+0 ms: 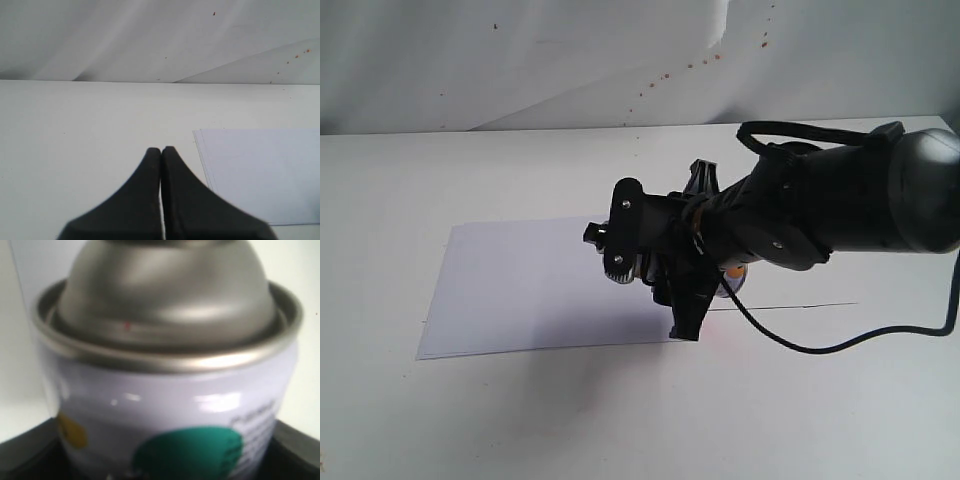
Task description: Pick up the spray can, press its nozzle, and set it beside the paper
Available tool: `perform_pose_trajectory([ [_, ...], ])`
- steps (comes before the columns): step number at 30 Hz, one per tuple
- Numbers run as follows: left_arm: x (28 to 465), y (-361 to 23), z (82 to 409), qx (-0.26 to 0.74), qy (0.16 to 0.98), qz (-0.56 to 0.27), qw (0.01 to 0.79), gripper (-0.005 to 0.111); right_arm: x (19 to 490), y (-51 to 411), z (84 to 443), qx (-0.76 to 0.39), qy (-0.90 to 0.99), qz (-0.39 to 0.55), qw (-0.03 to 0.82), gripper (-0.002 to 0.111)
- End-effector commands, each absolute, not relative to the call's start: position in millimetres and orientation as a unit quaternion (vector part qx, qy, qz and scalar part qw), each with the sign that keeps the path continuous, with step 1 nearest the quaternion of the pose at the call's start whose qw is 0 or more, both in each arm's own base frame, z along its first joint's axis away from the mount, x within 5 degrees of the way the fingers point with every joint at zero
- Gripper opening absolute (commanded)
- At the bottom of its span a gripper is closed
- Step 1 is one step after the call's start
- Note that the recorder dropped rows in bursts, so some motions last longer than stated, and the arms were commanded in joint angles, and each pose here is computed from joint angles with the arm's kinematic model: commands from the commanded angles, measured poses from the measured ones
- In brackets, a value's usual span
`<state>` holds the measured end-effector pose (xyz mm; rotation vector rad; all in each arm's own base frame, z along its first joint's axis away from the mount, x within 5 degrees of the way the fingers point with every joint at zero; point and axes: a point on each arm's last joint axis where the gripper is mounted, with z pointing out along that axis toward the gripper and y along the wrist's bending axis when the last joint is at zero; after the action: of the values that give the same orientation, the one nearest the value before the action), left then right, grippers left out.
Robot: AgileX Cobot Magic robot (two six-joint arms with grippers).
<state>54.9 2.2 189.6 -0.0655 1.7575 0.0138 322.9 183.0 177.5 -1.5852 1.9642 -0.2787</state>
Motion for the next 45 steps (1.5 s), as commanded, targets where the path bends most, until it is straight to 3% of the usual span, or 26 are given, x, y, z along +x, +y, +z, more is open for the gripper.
perform_pose_trajectory([
  [1, 55.0, 2.3, 189.1, -0.03, 0.767, 0.006, 0.641, 0.0, 325.9, 187.0, 187.5, -0.588, 0.734, -0.101, 0.324, 0.0],
  [11, 55.0, 2.3, 189.1, -0.03, 0.767, 0.006, 0.641, 0.0, 351.0, 197.7, 210.6, -0.553, 0.756, -0.11, 0.331, 0.0],
  [23, 55.0, 2.3, 189.1, -0.03, 0.767, 0.006, 0.641, 0.0, 377.9, 225.2, 199.9, -0.554, 0.786, -0.139, 0.234, 0.0],
  [34, 55.0, 2.3, 189.1, -0.03, 0.767, 0.006, 0.641, 0.0, 379.2, 223.7, 177.7, -0.553, 0.804, -0.154, 0.152, 0.0],
  [45, 55.0, 2.3, 189.1, -0.03, 0.767, 0.006, 0.641, 0.0, 383.3, 229.6, 163.1, -0.558, 0.8, -0.146, 0.163, 0.0],
])
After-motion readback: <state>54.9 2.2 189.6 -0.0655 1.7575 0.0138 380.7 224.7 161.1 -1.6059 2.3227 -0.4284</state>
